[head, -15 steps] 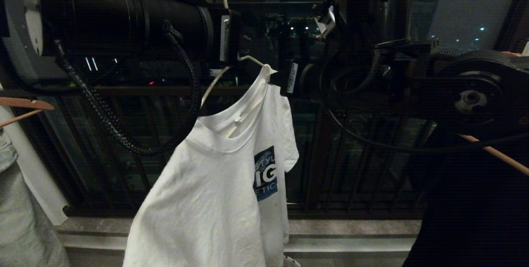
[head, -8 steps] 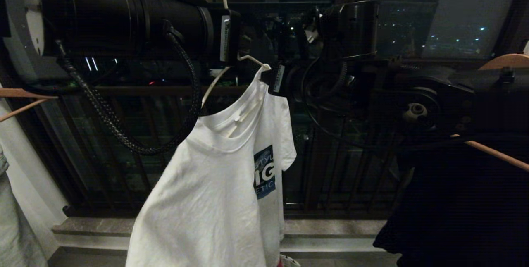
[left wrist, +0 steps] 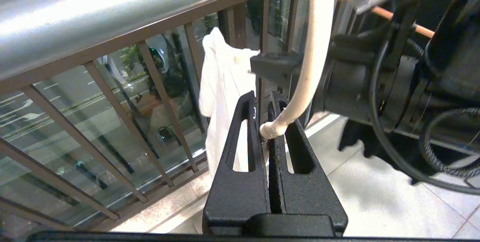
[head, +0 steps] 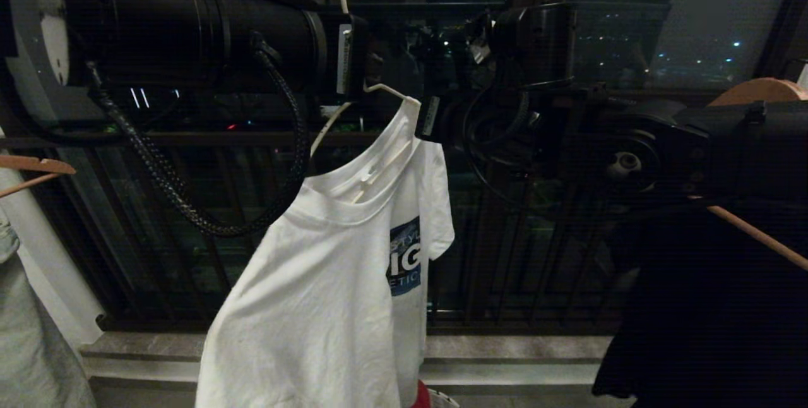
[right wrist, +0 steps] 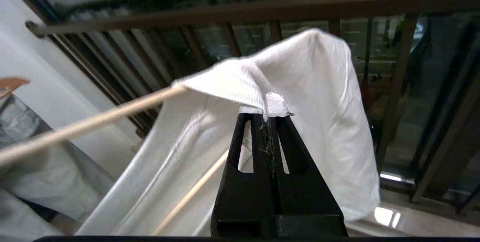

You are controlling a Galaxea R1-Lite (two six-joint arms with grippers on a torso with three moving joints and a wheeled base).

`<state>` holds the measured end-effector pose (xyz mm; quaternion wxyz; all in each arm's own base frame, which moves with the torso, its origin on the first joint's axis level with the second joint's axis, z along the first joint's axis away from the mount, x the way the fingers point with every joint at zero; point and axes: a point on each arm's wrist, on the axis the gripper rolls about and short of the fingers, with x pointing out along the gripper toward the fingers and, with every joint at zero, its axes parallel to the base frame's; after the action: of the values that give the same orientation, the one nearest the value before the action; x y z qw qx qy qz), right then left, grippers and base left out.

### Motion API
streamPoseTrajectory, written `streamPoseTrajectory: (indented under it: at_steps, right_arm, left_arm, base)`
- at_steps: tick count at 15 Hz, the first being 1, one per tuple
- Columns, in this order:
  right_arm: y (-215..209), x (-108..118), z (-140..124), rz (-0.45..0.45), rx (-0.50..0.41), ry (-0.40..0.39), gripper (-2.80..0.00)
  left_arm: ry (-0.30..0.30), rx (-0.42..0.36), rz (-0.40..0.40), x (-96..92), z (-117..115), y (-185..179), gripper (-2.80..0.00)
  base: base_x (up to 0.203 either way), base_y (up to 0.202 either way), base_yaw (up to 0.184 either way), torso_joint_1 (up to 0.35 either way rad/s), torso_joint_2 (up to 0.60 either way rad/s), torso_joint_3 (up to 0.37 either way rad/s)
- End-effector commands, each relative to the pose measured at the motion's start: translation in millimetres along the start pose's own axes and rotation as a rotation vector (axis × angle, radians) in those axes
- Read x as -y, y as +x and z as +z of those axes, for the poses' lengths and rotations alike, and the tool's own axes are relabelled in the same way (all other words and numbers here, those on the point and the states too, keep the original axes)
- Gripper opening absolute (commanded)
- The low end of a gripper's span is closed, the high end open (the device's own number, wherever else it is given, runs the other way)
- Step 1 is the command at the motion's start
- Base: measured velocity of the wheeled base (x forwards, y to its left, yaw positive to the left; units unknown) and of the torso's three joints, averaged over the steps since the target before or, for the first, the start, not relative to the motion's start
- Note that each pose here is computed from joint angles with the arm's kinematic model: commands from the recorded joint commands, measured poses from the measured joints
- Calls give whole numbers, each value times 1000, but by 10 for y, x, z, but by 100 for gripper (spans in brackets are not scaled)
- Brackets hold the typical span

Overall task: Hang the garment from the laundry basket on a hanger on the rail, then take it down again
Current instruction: Take the clothes off the clothes rack

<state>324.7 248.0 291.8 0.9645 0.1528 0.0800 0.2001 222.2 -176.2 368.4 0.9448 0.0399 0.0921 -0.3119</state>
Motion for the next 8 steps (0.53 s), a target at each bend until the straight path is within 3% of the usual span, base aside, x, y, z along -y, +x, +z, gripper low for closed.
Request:
streamPoseTrajectory:
  at_steps: [1, 8]
  right_arm:
    - [37, 2, 50, -1, 23, 7, -280]
    - [408, 169, -129, -75, 16, 6, -280]
  left_arm:
    - [0, -4, 0, 0, -4, 1, -280]
    - [0, -2, 0, 0, -1, -9, -280]
  base:
    - [0, 0, 0, 0, 0, 0]
    - [0, 0, 0, 0, 0, 0]
